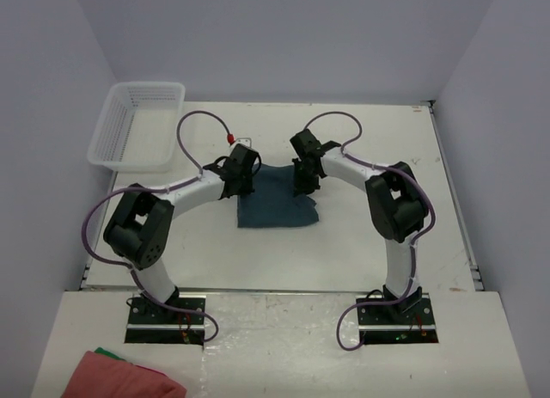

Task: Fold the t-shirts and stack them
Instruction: Put the neatly folded tshirt into the corner of the board with the right arm

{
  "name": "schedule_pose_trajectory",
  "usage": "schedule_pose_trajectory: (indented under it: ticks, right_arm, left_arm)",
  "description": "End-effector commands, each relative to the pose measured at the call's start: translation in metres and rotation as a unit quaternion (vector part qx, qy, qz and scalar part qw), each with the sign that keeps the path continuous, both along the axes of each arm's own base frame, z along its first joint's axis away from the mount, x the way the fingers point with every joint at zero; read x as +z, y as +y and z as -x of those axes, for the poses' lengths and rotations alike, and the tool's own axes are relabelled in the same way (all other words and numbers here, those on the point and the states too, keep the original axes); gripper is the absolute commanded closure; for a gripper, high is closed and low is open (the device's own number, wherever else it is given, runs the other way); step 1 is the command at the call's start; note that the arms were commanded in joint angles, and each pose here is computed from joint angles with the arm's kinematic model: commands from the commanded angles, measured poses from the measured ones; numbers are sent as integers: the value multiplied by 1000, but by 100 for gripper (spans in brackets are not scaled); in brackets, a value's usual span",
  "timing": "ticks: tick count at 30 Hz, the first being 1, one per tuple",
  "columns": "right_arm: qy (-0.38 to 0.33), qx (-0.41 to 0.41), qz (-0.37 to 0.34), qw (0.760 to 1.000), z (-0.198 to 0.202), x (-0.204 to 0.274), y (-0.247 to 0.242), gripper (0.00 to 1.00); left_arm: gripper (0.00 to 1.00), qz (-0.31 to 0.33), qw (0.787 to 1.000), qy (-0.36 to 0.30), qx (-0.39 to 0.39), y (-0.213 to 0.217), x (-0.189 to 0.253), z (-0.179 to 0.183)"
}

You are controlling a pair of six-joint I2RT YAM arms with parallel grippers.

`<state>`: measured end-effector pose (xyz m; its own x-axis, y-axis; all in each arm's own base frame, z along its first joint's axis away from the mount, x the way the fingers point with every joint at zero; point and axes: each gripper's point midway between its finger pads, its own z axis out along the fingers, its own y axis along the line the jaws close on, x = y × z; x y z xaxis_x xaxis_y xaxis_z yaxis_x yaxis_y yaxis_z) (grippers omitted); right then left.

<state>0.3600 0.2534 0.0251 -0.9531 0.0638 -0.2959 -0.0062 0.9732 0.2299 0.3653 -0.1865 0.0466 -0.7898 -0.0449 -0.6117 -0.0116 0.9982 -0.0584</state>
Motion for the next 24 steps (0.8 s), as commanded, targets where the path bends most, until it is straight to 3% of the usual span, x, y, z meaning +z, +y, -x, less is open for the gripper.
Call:
schedule_pose_trajectory:
  ticks: [1,11,24]
  right_arm:
    - [-40,20,111,993,-9,21,-44,100]
    - [-82,6,276,958,-66,49,-123,100]
    - [-79,-41,355,930,-146,64,-242,100]
  left_arm:
    - [81,46,997,-49,-37,-32,48,4]
    - [76,80,991,-82,-75,-65,92,37]
    - [74,98,988,-57,-103,-66,75,84]
